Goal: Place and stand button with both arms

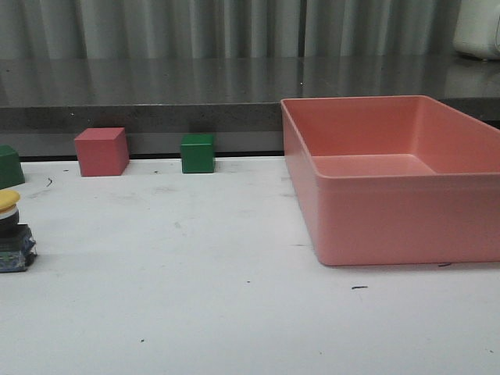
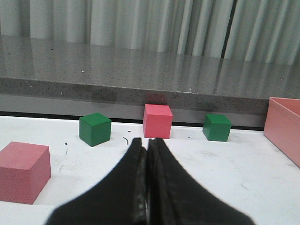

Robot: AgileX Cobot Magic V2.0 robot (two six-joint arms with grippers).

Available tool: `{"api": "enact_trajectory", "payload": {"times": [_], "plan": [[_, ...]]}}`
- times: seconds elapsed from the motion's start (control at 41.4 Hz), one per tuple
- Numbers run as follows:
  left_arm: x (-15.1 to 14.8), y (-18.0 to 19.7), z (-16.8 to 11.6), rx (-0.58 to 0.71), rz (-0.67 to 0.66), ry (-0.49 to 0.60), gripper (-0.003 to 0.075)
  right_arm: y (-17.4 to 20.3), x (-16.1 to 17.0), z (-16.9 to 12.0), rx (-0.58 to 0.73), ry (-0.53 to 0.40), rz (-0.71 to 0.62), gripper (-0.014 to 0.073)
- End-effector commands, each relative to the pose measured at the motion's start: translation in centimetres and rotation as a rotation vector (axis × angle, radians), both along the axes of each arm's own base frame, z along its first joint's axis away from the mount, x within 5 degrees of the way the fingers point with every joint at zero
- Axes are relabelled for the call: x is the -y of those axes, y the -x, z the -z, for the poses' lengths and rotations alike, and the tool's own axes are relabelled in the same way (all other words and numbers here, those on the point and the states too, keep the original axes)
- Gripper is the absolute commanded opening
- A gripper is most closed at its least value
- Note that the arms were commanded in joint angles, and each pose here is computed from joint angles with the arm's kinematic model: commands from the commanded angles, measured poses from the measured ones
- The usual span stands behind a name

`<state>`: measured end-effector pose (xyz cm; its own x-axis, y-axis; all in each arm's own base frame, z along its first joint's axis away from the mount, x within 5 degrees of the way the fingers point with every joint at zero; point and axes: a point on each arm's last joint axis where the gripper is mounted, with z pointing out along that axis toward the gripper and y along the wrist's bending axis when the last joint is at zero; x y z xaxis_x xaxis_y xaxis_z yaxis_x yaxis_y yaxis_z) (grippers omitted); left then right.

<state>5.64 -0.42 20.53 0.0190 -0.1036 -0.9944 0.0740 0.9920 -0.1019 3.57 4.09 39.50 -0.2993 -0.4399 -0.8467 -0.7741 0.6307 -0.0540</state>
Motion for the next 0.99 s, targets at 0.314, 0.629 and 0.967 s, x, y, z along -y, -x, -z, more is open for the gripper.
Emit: {"api": "enact_trajectory", "payload": {"times": [0.314,0.629,0.967], "plan": [[0.0,0.2,-0.4,0.091,0.004,0.021,-0.0020,-0.3,-0.2,-1.0,0.051,-0.043,0.006,-0.0067],[0.0,0.2,-0.4,0.090,0.004,0.021,-0.0020,-1.2,0.3,0.7,0.171,-0.140,0.172,-0.0067],[0.0,0.2,-0.4,0.090,0.004,0.021,-0.0020,-1.8,2.5,9.2,0.464,-0.277,0.544,-0.0067]]}}
